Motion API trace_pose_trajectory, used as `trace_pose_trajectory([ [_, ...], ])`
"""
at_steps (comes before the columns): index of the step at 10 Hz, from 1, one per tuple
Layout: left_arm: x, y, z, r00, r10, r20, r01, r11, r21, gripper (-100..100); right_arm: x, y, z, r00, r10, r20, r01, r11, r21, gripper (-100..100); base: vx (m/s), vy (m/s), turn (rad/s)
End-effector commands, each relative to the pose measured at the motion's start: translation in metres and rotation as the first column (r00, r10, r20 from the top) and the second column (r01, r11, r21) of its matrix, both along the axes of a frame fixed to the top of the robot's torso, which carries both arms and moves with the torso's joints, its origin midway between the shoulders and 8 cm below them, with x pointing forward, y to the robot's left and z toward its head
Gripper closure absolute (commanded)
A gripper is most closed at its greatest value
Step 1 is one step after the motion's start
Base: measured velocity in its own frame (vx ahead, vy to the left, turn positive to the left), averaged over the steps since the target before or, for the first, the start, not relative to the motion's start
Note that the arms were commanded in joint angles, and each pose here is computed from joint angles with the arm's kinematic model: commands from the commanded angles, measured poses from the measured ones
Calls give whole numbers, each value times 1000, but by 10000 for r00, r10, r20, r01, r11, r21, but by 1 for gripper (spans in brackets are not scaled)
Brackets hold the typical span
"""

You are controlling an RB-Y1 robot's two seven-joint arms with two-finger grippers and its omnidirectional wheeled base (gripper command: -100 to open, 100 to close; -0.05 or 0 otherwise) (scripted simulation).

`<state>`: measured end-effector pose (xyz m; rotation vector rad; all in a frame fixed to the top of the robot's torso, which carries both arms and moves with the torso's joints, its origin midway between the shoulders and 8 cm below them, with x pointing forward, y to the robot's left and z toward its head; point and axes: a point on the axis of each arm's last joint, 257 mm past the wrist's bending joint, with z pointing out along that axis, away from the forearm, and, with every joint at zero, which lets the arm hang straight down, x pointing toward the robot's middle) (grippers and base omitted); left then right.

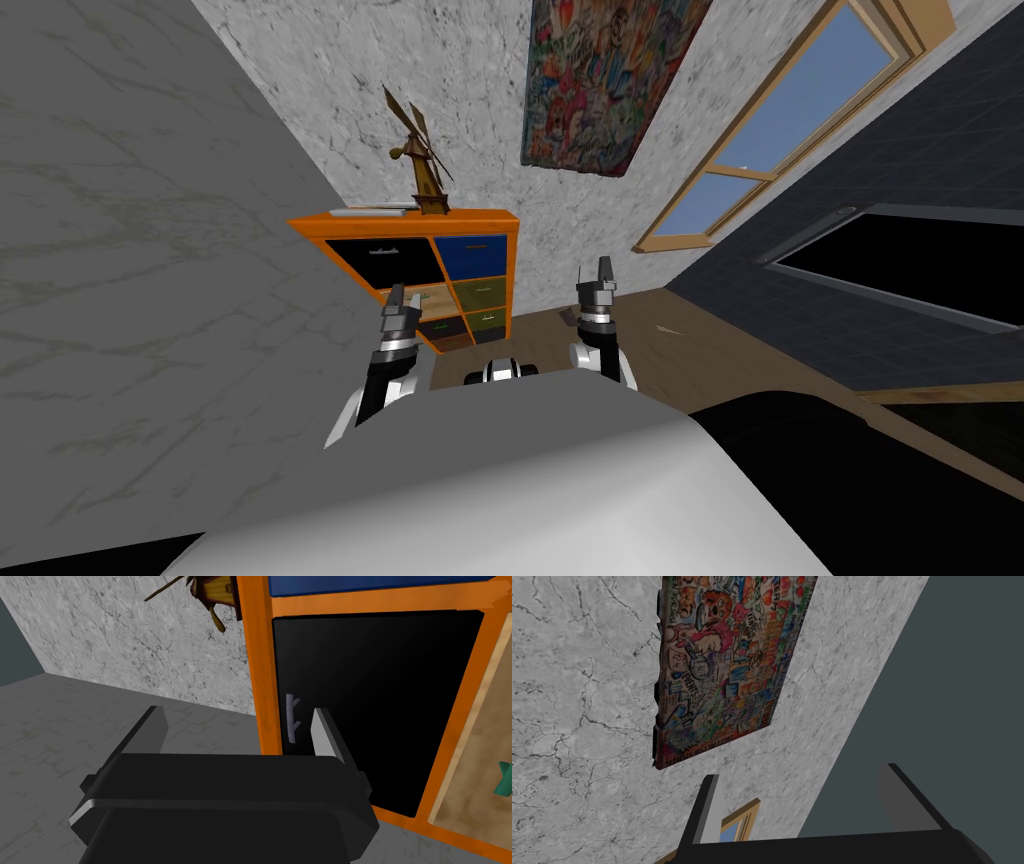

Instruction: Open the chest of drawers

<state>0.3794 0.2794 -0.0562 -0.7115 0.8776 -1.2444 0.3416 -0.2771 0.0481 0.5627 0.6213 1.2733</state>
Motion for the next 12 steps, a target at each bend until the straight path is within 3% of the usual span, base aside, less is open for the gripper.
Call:
trace_pose_trajectory([
  [1, 8, 4, -22, 9995, -25, -330, 28, 10000, 92, -100, 0, 0, 0, 10000, 0, 0, 0, 10000, 0, 0, 54, -58, -6],
  [12, 24, 15, -101, 9892, 99, -1462, -103, 9999, -15, -100, 0, 0, 0, 10000, 0, 0, 0, 10000, 0, 0, 50, -56, -6],
])
